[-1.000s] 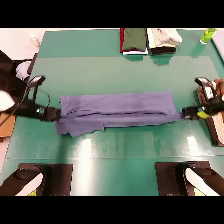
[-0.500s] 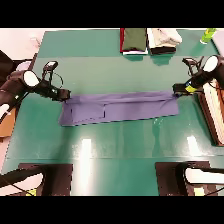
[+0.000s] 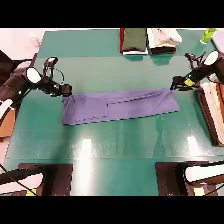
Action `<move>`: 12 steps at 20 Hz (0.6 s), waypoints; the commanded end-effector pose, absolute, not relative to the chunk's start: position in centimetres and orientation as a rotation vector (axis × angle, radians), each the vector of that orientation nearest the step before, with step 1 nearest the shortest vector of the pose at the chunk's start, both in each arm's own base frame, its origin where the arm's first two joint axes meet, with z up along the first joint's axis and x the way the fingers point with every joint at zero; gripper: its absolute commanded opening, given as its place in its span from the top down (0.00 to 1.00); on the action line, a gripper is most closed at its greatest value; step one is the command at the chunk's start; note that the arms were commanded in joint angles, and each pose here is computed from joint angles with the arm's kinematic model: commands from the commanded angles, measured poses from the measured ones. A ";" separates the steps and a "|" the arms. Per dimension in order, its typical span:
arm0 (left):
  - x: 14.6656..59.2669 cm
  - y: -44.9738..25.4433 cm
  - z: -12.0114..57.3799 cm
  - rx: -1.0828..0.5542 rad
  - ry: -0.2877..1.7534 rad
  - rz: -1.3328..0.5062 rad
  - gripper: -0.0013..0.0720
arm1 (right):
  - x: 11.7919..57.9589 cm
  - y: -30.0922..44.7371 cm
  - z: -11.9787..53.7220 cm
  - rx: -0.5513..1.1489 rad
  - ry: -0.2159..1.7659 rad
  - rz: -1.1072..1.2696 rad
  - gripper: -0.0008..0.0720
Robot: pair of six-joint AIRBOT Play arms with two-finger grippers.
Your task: Fold the shirts.
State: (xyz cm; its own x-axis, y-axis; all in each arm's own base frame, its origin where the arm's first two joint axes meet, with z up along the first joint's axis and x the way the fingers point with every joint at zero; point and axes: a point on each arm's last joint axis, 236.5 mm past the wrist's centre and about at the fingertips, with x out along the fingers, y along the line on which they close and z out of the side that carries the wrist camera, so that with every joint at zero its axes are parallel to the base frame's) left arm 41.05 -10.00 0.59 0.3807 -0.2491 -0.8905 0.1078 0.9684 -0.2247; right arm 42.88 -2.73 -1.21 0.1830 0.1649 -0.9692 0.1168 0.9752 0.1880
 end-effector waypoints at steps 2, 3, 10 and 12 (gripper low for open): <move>40.4 -12.0 1.3 -0.231 1.183 -0.280 0.87 | 40.4 -4.4 -2.9 0.280 1.473 0.033 0.18; 40.4 -12.4 1.5 -0.237 1.179 -0.298 0.94 | 39.7 -4.5 -3.8 0.284 1.495 0.034 0.18; 40.3 -13.6 2.0 -0.301 1.178 -0.326 0.94 | 39.2 -3.7 -7.4 0.284 1.487 0.021 0.20; 40.3 -13.8 1.9 -0.310 1.181 -0.330 0.95 | 39.6 -3.2 -7.5 0.269 1.472 0.028 0.20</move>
State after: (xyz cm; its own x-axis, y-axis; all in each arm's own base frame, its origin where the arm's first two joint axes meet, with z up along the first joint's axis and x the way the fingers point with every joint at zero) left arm 40.31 -13.43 1.79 0.3459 -0.3927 -0.8521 0.0913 0.9180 -0.3860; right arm 39.18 -3.66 -6.88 0.0838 0.1904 -0.9781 0.1568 0.9668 0.2016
